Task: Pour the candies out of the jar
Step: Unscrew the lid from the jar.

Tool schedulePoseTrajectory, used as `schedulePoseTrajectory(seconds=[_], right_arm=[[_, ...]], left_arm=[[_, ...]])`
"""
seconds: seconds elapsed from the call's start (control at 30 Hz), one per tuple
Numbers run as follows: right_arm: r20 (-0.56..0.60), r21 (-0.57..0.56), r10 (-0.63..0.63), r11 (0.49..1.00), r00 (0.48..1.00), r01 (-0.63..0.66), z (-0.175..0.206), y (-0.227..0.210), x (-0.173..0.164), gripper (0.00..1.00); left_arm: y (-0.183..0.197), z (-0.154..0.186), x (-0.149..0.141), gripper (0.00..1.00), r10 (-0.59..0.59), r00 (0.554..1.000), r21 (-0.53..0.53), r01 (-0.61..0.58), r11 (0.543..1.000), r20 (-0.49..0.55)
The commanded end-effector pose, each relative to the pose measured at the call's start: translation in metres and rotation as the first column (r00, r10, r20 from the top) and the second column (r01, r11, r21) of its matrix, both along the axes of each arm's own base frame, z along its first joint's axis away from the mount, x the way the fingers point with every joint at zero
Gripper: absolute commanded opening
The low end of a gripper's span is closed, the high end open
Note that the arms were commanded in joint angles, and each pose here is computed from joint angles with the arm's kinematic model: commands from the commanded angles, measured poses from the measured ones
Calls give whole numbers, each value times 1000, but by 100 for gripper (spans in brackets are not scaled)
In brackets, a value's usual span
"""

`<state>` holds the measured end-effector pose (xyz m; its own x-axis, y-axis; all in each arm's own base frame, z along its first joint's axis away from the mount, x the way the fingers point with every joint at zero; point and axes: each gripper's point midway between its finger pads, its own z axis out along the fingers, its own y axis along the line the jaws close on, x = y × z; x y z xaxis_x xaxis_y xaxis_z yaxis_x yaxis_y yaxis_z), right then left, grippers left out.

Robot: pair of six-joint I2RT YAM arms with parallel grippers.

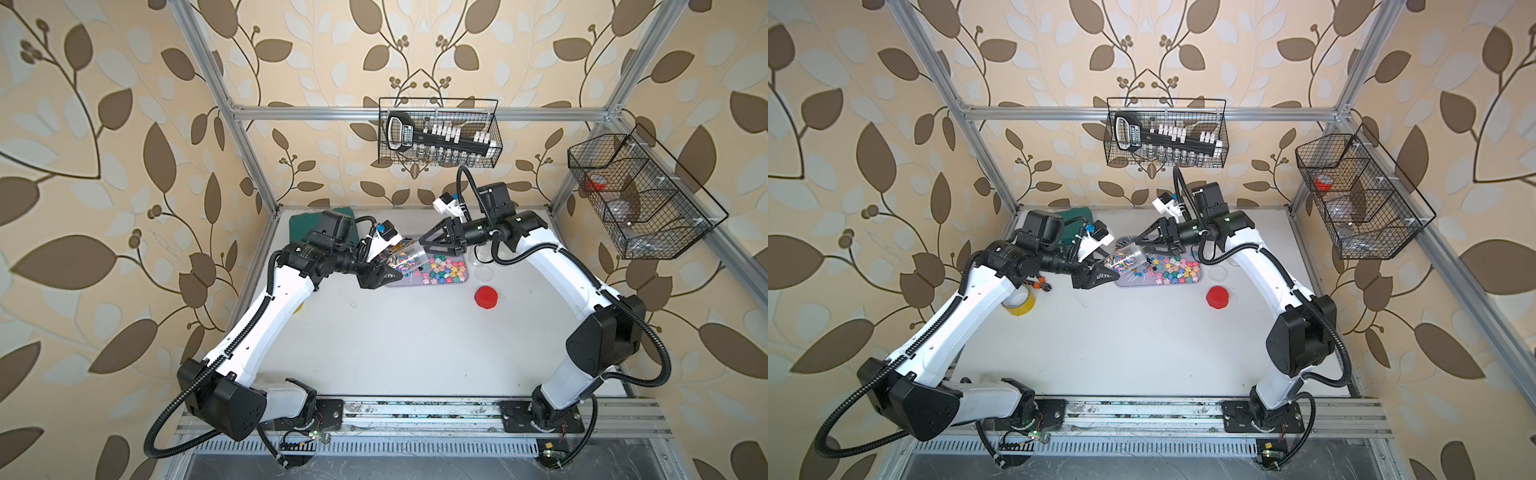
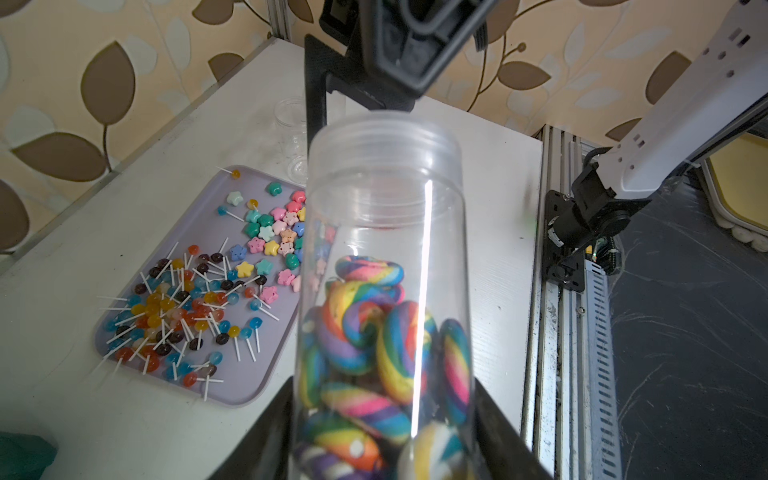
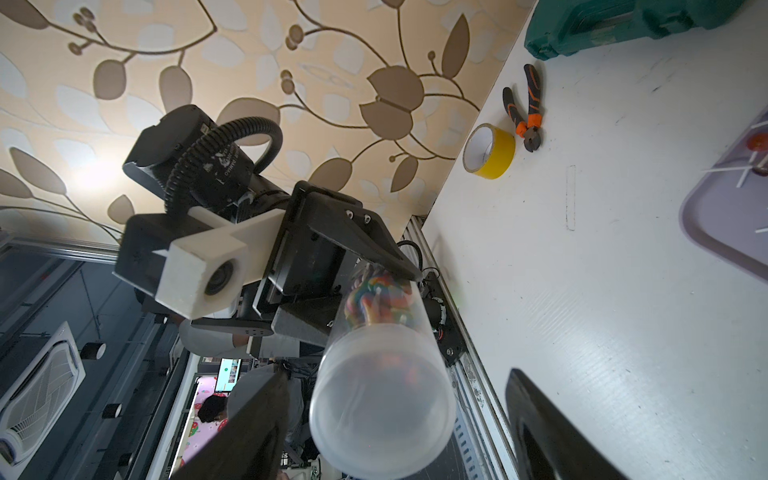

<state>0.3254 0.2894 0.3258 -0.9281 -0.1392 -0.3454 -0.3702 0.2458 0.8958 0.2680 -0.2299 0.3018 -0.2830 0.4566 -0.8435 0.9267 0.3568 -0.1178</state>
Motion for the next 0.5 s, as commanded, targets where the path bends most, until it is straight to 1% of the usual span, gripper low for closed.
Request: schedulePoseTrajectory(seconds=[0.0,0.23,0.47], right_arm=[[-9,2,25,1000,1000,-25,1,3,-2,76],[-11,-5,45,999,999,-45,-1,6,-9,74],[2,5,57,998,998,-57,4,8,-12,73]], left_arm=[[-3,22,-1,32,-28,997,-31,31,999,77],[-4,23,-1,32,-29,997,-34,32,999,77],[-4,22,-1,32,-30,997,-36,33,999,70]])
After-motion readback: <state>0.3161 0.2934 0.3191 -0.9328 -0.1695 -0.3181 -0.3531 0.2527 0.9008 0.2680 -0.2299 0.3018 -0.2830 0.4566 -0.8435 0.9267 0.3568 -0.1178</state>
